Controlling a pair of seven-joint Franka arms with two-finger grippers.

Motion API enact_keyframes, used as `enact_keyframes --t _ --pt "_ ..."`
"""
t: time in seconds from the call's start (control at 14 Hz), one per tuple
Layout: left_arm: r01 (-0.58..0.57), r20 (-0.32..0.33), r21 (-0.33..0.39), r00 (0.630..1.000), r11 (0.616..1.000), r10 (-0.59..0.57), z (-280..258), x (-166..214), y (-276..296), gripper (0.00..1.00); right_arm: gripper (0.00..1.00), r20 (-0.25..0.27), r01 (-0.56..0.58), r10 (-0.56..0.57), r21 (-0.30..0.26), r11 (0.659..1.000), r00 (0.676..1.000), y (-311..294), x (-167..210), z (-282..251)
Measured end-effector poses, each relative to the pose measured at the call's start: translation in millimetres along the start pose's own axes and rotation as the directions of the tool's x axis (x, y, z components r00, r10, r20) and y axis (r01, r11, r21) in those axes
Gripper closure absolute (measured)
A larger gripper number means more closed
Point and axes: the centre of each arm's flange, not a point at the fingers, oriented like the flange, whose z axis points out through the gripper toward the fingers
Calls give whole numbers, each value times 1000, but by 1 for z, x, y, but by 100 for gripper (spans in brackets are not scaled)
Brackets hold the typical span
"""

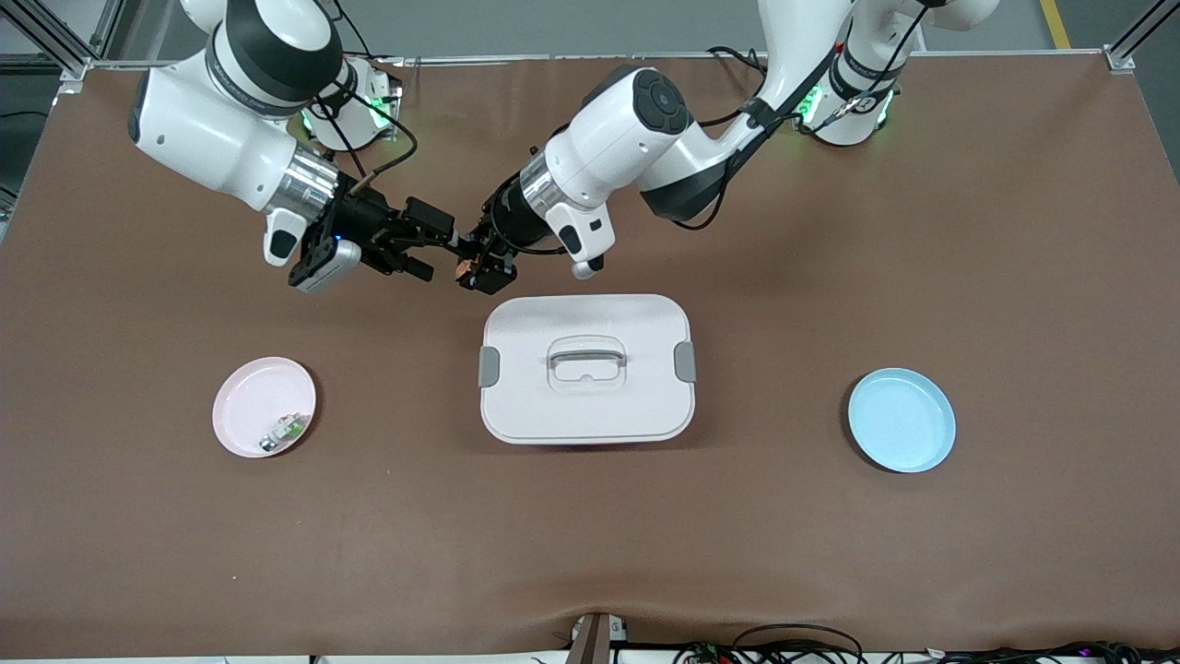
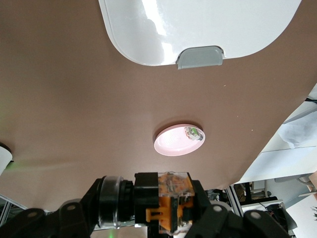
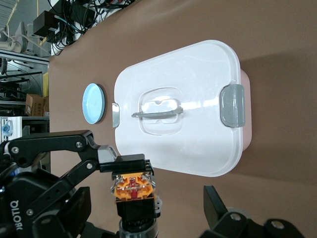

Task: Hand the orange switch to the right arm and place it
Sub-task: 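Close the right gripper on the switch beside the left gripper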

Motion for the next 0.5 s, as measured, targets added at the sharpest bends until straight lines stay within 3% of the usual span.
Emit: enact_keyframes --t 0.5 --pt "0 0 0 1000 1000 0 0 0 0 27 0 27 4 -3 -21 1000 1000 1 -6 29"
